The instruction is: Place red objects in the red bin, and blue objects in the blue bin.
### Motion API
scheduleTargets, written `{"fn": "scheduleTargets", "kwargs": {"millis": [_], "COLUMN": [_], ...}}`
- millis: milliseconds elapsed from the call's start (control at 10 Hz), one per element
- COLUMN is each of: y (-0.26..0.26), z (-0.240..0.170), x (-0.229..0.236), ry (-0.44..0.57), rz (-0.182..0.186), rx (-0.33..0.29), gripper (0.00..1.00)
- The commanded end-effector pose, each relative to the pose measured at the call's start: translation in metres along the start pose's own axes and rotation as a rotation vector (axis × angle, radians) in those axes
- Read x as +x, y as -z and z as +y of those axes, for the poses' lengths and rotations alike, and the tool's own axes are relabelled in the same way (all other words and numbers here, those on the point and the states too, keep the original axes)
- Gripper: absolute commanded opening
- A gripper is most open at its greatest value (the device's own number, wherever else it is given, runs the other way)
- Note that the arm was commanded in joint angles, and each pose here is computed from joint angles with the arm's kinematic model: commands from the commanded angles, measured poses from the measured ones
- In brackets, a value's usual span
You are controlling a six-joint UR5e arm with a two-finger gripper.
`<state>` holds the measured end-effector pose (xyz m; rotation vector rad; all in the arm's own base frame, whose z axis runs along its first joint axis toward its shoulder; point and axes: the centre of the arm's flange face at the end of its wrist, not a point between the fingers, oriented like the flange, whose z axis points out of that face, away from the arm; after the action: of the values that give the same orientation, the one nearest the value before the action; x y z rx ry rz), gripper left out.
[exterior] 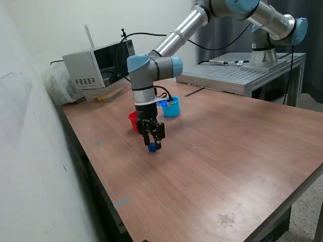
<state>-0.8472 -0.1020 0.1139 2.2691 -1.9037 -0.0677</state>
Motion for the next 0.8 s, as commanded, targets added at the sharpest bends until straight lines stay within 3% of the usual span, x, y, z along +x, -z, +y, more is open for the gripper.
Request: {"fn": "scheduleTargets", "kwargs": {"millis": [0,200,400,700], "y": [0.000,0.007,0.025,0.127], "z": [0.000,0.004,0.006,-0.007], "x": [-0.002,-0.005,-0.004,0.007], "ry": [-0.001,-0.008,-0.013,-0.044], "rz": [-0.021,-0.052,-0.059,-0.076], "rx": [0.004,-0.005,-0.022,-0.081], "gripper": [0.00,0.00,0.00,0.00]}}
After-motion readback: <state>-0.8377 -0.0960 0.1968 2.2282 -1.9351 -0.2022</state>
